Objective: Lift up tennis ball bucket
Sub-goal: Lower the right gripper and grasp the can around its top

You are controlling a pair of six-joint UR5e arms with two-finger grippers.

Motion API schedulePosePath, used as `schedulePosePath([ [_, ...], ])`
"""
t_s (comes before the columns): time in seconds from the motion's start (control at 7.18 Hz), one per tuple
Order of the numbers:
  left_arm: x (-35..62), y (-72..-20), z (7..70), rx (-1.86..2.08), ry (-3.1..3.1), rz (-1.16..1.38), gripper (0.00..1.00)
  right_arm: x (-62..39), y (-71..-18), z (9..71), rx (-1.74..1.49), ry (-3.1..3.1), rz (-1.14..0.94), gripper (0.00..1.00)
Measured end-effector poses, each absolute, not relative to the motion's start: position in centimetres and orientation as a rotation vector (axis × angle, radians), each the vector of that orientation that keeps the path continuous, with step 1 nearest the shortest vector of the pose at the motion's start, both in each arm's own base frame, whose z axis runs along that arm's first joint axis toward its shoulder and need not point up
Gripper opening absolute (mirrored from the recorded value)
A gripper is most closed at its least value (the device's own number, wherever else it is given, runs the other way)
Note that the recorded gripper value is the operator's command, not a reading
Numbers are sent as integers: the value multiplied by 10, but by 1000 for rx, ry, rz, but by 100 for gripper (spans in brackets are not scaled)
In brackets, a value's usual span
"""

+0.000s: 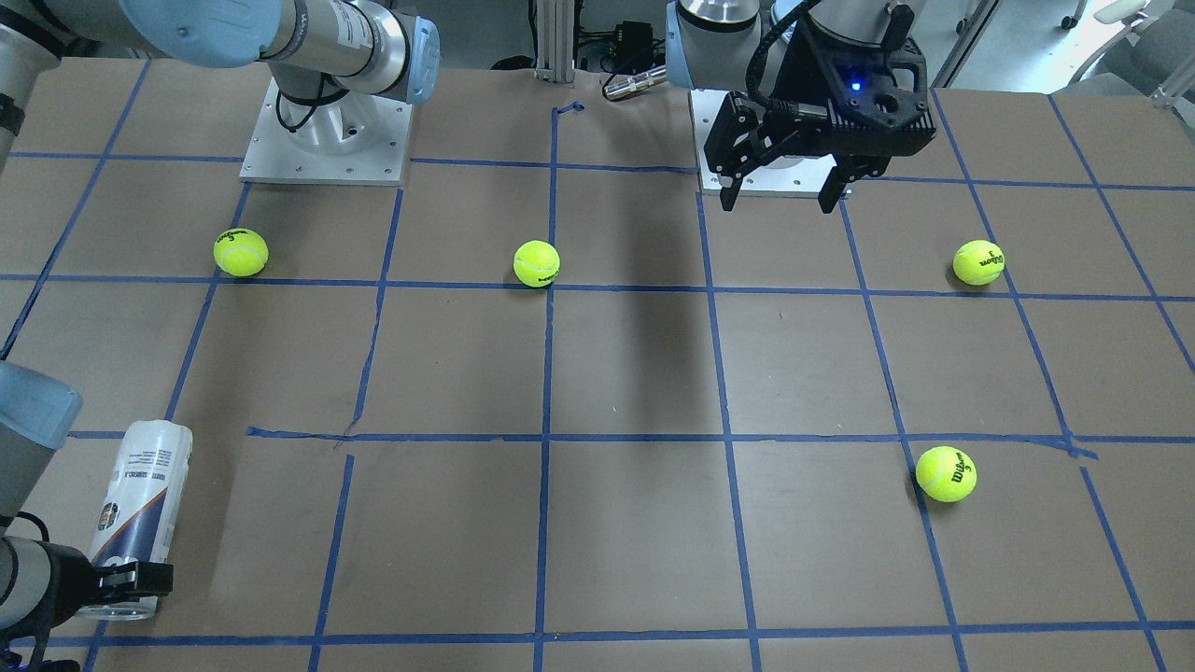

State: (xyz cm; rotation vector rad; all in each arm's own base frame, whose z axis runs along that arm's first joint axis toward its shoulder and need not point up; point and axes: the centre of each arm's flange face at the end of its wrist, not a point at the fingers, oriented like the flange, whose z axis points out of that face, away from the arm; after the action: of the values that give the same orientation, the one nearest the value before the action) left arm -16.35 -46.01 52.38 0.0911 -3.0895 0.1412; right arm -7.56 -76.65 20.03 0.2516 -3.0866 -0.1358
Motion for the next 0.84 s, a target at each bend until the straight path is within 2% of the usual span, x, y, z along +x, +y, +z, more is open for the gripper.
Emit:
schedulePosePath([
  [0.14,-163,-460,524,91,-3089,142,100,-76,-766,197,252,-3086,-139,73],
  [0.28,-163,-460,524,91,-3089,142,100,-76,-765,197,252,-3087,-141,58],
  [0.7,-163,-458,526,91,-3089,144,100,-69,-763,216,262,-3094,-110,44],
  [0.84,-163,-456,527,91,-3089,145,100,-52,-761,235,294,-3106,-68,43],
])
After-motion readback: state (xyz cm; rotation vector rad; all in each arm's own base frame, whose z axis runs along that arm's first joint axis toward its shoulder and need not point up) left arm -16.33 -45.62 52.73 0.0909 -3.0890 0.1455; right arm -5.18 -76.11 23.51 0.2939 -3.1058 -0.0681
